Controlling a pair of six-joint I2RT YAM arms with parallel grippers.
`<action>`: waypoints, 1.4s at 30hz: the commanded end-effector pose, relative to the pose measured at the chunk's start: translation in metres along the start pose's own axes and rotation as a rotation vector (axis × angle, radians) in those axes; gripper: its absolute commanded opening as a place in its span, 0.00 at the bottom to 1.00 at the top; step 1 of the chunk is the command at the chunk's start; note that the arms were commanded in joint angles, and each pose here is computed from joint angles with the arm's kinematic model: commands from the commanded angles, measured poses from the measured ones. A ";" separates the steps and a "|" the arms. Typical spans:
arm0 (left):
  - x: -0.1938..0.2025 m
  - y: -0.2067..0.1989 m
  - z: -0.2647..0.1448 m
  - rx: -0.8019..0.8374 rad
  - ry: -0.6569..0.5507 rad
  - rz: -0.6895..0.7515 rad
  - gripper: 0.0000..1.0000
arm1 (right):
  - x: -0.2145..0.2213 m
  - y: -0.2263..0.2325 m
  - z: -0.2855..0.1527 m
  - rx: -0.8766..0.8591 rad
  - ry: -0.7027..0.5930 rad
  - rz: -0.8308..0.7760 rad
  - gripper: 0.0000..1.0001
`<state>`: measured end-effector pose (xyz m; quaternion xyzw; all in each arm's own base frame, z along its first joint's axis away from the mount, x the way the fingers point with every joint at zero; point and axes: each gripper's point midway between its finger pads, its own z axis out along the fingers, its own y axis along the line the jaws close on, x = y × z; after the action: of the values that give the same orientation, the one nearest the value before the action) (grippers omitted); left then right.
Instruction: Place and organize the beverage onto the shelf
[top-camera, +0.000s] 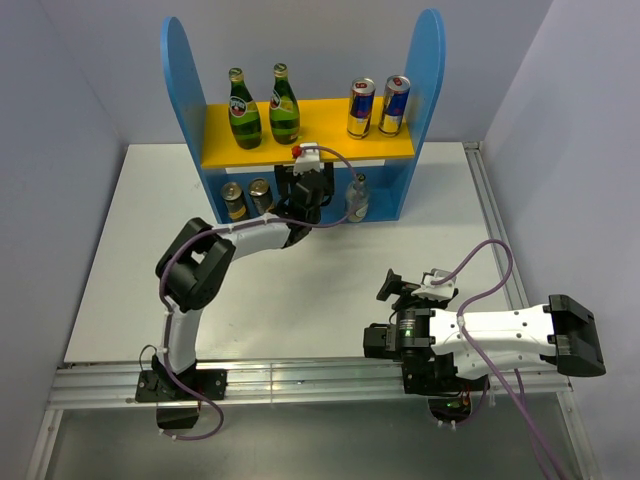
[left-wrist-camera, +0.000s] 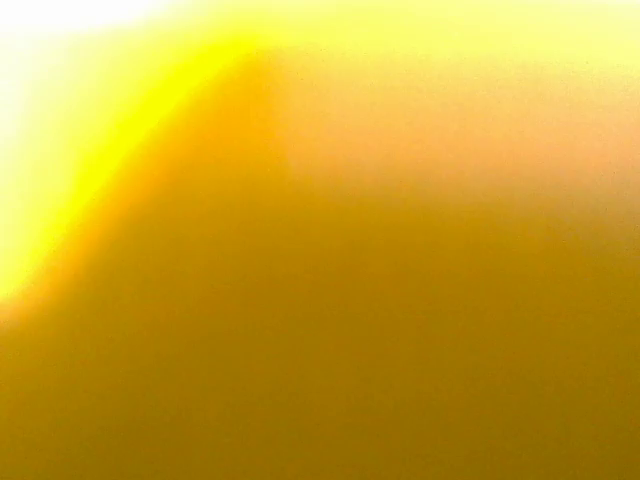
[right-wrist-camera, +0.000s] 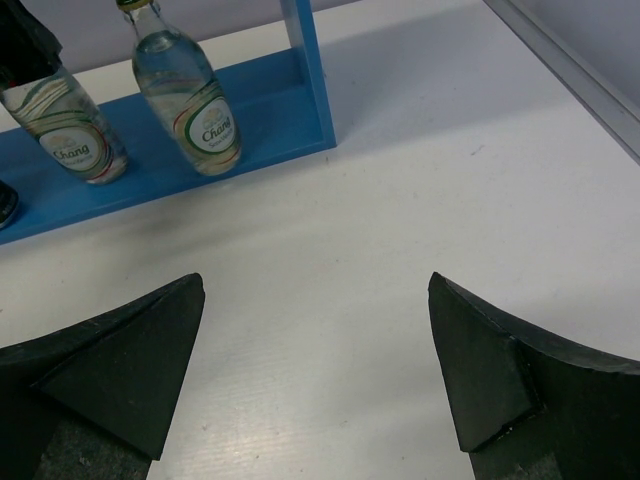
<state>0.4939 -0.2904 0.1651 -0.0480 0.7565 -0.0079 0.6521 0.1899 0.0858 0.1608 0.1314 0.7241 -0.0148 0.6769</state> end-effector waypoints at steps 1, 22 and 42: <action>-0.004 -0.003 0.013 0.008 -0.011 -0.002 0.99 | -0.025 0.013 0.001 -0.048 -0.076 0.162 1.00; 0.038 0.010 0.016 -0.003 0.053 -0.035 0.72 | -0.025 0.015 0.001 -0.051 -0.078 0.156 1.00; 0.036 -0.016 0.000 0.044 0.044 -0.014 0.15 | -0.026 0.014 0.001 -0.051 -0.081 0.163 1.00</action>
<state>0.5055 -0.2984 0.1744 -0.0751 0.7325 -0.0446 0.6751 0.1899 0.0861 0.1604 0.1296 0.7244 -0.0168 0.6769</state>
